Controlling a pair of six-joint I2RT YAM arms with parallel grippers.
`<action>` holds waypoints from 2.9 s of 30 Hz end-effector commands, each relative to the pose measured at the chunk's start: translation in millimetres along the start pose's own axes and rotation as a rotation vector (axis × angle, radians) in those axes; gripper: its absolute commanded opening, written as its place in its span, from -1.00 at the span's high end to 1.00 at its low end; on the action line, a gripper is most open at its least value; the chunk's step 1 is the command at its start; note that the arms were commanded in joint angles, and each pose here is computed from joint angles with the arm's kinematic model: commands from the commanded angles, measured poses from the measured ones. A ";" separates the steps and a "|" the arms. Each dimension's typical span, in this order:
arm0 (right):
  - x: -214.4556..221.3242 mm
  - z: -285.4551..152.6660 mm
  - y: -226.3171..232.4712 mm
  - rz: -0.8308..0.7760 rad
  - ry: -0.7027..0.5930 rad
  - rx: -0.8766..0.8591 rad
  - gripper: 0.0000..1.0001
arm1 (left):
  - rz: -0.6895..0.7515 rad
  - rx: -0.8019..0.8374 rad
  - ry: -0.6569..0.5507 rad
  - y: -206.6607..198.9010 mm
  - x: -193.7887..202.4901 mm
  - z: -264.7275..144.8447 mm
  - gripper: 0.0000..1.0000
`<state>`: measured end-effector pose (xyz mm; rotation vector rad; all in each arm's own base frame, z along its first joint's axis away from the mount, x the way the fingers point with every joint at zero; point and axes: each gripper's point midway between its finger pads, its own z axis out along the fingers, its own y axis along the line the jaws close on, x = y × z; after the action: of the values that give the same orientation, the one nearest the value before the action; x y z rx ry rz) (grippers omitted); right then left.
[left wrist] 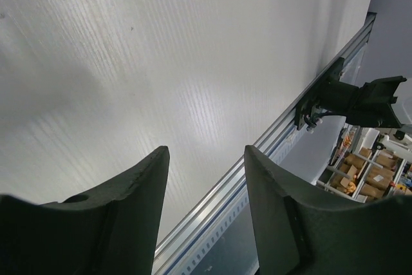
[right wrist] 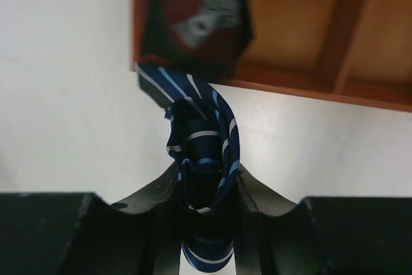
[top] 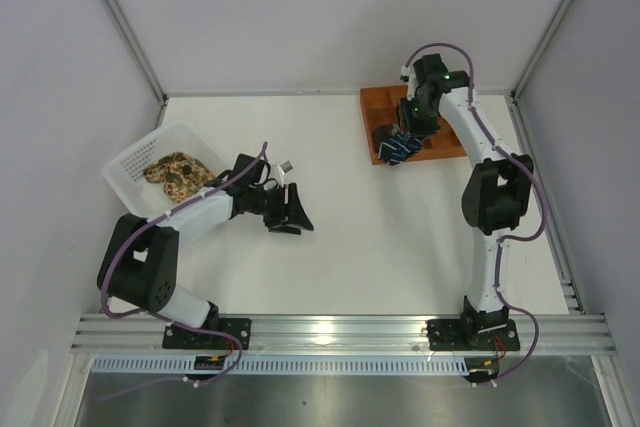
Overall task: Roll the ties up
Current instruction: Place the rolled tie into the container
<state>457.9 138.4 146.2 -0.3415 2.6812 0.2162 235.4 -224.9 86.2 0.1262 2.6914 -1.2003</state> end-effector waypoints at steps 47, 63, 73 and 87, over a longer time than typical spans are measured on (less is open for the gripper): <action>-27.6 36.8 -165.3 0.074 -0.031 0.504 1.00 | -0.072 0.083 0.089 14.0 24.6 16.4 -0.09; -23.5 66.6 -170.2 0.023 0.007 0.640 1.00 | -0.106 0.066 0.087 21.9 33.3 14.6 -0.09; -5.1 96.0 -171.3 -0.007 0.080 0.714 1.00 | -0.128 0.054 0.087 28.7 40.0 11.1 -0.09; -10.8 103.7 -181.0 0.031 0.014 0.788 0.85 | -0.145 0.050 0.086 31.2 43.5 9.5 -0.09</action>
<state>546.9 -11.4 48.5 -0.1091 2.5807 -0.8159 195.1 -210.4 38.2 -0.0340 2.8455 -1.3063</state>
